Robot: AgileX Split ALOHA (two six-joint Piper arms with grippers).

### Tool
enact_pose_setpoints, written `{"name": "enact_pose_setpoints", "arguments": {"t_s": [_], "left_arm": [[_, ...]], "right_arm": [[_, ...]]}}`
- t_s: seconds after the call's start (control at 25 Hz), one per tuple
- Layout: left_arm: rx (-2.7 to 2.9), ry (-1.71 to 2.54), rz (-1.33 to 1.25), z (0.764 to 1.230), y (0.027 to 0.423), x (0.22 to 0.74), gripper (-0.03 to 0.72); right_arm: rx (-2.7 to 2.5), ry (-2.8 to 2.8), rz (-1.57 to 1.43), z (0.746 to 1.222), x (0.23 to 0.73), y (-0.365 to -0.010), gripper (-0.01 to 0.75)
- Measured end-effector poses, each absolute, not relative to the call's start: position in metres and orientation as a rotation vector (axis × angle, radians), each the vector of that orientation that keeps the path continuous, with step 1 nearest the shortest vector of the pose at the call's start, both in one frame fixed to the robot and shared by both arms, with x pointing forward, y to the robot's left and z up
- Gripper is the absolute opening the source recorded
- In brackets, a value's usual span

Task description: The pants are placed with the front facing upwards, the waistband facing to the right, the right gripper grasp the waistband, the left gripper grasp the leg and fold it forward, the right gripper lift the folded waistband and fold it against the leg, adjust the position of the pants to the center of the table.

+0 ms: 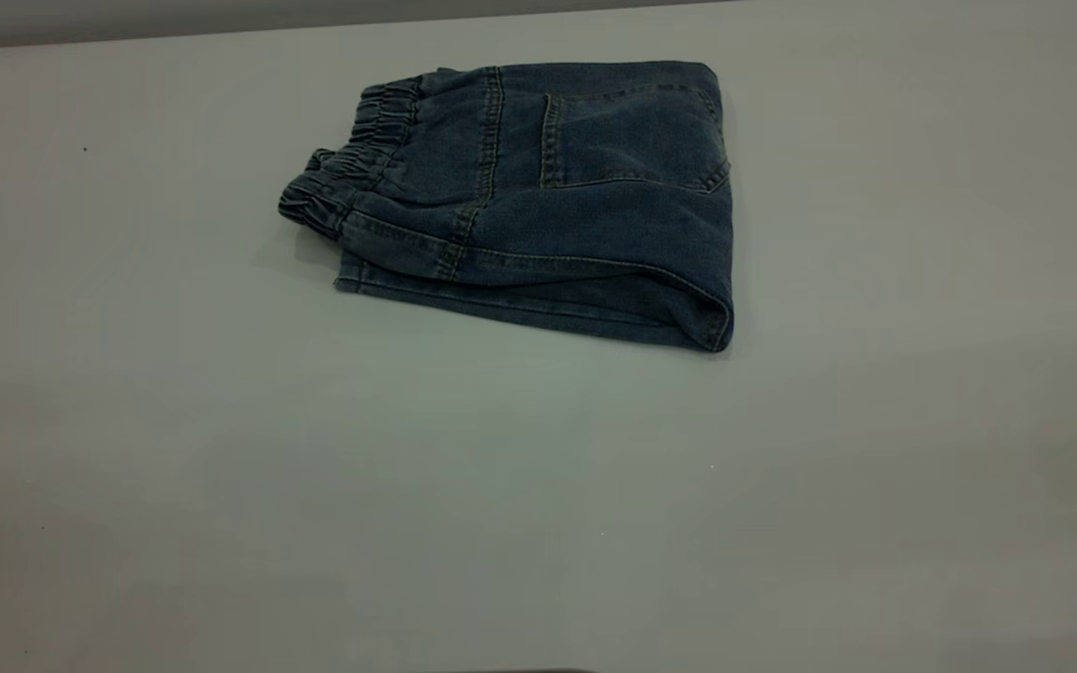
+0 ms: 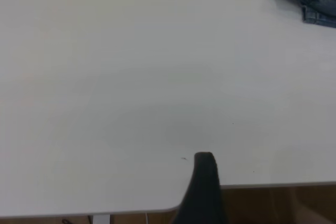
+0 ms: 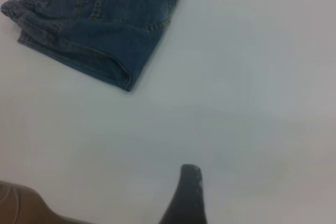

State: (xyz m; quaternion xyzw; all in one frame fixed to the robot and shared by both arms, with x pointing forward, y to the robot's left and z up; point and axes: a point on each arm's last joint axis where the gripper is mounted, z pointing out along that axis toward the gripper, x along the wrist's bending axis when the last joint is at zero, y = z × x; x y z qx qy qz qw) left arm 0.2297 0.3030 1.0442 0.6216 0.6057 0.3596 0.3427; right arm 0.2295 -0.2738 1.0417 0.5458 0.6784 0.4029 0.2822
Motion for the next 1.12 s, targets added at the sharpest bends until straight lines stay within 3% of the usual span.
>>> {"name": "enact_pose_setpoints", "arguments": {"t_s": [0.52, 1.12], "left_arm": [[1.617, 1.576, 0.933, 1.044, 0.303, 0.230, 0.569], [1.619, 1.576, 0.933, 1.044, 0.303, 0.230, 0.569]], "right_arm": [[1.664, 1.588, 0.923, 1.039, 0.232, -0.294, 0.592], [1.656, 1.586, 0.923, 1.039, 0.232, -0.294, 0.591]]}}
